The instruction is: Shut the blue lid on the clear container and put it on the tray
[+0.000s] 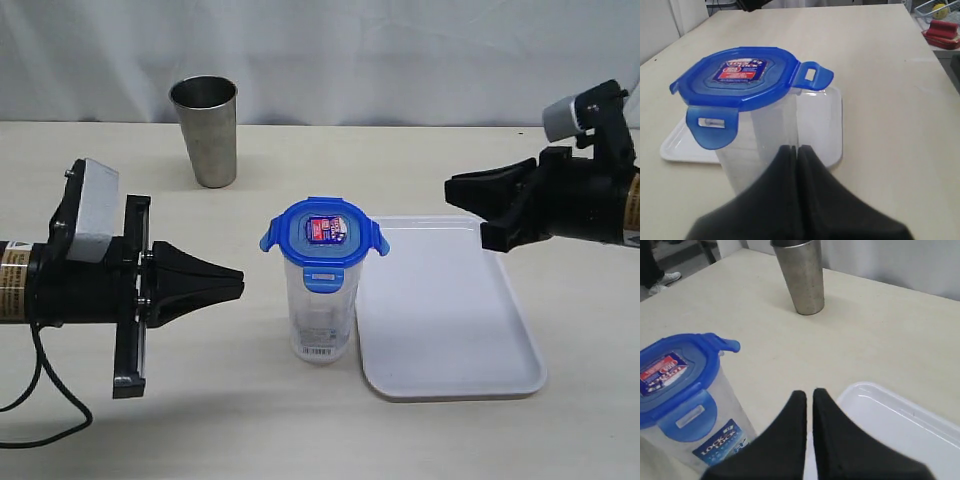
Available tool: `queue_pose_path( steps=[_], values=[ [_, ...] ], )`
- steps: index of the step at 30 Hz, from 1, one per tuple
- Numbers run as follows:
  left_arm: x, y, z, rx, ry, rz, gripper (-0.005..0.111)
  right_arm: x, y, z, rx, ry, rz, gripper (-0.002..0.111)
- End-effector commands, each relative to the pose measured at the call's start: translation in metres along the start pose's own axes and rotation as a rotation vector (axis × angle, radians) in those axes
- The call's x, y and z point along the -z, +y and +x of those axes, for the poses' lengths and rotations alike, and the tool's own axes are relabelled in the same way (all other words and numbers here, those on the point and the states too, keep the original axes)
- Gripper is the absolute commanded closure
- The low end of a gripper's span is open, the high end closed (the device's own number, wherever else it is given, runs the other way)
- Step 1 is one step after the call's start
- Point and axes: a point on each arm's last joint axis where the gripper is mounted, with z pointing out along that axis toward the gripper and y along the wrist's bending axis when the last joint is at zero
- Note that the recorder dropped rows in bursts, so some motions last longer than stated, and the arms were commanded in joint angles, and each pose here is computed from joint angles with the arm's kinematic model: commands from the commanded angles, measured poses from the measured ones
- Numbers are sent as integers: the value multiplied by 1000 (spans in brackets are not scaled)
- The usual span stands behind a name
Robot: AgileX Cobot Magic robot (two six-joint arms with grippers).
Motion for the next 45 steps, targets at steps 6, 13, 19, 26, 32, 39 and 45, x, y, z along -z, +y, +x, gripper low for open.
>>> queue_pose_path(
  steps=[6, 13, 19, 26, 32, 39, 45],
  values=[
    [-1, 11, 0, 20, -6, -131, 107, -40, -36, 1, 85, 3, -140, 104],
    [-1, 13, -1, 12, -9, -153, 107, -33, -53, 3, 72, -103, -358, 104],
    [-1, 13, -1, 15, -11, -157, 107, -59, -29, 11, 149, -60, -434, 104],
    [-1, 12, -1, 9, -11, -147, 107, -83, -11, 11, 188, 6, -378, 104],
    [-2, 13, 2, 21, -9, -148, 107, -78, -8, 8, 204, 18, -394, 104],
    [-7, 16, 7, 49, -48, -141, 107, -63, -3, 4, 246, 61, -306, 104],
    [-12, 21, 15, 71, -68, -142, 107, -62, -1, 4, 242, 57, -319, 104]
  ],
)
